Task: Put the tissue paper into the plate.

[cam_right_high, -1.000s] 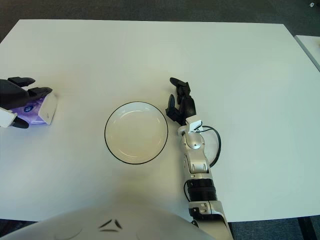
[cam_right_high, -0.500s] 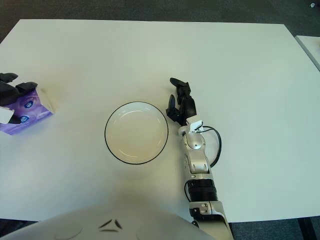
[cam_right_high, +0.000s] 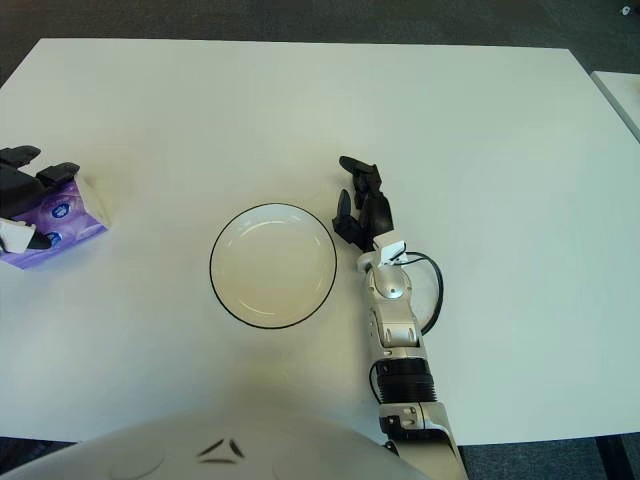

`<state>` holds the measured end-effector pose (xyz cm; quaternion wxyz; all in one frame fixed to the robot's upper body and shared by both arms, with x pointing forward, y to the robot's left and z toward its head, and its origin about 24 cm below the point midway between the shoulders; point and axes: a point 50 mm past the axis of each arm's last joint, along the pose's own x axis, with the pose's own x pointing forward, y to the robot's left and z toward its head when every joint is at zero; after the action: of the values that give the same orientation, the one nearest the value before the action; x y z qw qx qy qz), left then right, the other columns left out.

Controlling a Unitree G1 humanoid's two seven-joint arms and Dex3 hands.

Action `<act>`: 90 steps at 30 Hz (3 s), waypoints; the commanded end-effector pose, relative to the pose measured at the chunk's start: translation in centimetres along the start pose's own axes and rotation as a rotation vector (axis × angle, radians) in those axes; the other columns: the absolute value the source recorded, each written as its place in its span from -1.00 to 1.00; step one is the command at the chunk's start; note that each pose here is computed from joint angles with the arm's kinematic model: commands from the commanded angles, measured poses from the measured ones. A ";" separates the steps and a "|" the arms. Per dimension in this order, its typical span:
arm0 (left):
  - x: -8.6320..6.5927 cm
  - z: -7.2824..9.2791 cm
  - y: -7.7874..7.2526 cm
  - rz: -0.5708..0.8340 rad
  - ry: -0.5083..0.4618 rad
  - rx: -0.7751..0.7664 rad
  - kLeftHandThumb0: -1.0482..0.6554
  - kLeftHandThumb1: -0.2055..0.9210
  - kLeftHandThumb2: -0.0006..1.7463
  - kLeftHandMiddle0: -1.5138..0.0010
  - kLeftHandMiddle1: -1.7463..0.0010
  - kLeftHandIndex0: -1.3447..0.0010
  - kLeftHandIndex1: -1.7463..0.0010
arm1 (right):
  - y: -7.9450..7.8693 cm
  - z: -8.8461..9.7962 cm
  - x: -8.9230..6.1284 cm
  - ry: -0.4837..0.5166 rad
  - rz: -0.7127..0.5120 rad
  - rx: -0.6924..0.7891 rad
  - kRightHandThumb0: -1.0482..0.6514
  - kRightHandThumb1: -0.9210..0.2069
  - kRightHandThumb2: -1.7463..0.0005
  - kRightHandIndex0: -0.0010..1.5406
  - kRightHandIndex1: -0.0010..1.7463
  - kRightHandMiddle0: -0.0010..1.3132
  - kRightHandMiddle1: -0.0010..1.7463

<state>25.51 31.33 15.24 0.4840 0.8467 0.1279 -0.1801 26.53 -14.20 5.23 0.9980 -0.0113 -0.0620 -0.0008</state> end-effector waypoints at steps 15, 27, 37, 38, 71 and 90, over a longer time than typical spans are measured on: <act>3.2 3.4 -3.4 0.241 -0.155 -0.114 -0.31 0.11 0.33 -0.31 -0.90 0.19 -0.96 | -1.1 -4.4 -2.6 0.245 -0.022 -0.031 -0.47 -1.00 -0.02 -0.55 -0.91 -1.00 0.10; 3.7 4.2 -5.1 0.406 -0.222 -0.212 -0.40 -0.31 0.70 -0.74 -1.00 -0.08 -1.00 | -1.4 -4.4 -2.8 0.244 -0.018 -0.036 -0.46 -1.00 -0.02 -0.53 -0.88 -1.00 0.15; 4.0 4.5 -5.1 0.411 -0.225 -0.254 -0.41 -0.34 0.72 -0.78 -1.00 -0.10 -1.00 | -1.5 -4.4 -2.8 0.239 -0.017 -0.035 -0.46 -1.00 -0.01 -0.51 -0.86 -1.00 0.20; 4.0 4.4 -5.1 0.413 -0.220 -0.254 -0.41 -0.34 0.72 -0.77 -1.00 -0.10 -1.00 | -1.5 -4.4 -2.8 0.239 -0.016 -0.035 -0.46 -1.00 -0.01 -0.51 -0.86 -1.00 0.20; -0.8 5.6 12.2 1.007 -0.340 -0.273 -0.36 -0.18 0.59 -0.68 -1.00 0.01 -1.00 | -1.7 -4.8 -1.9 0.233 0.008 -0.044 -0.49 -1.00 -0.01 -0.49 -0.76 -1.00 0.23; -2.9 10.4 15.8 1.280 -0.567 -0.173 -0.36 -0.20 0.61 -0.68 -1.00 0.00 -1.00 | -1.9 -5.1 -1.7 0.237 0.006 -0.057 -0.47 -1.00 0.01 -0.51 -0.72 -1.00 0.26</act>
<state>27.80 15.78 22.49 0.5916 0.6549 -0.4656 -0.0659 27.43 -15.18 5.19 0.9966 -0.0324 -0.0750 0.0119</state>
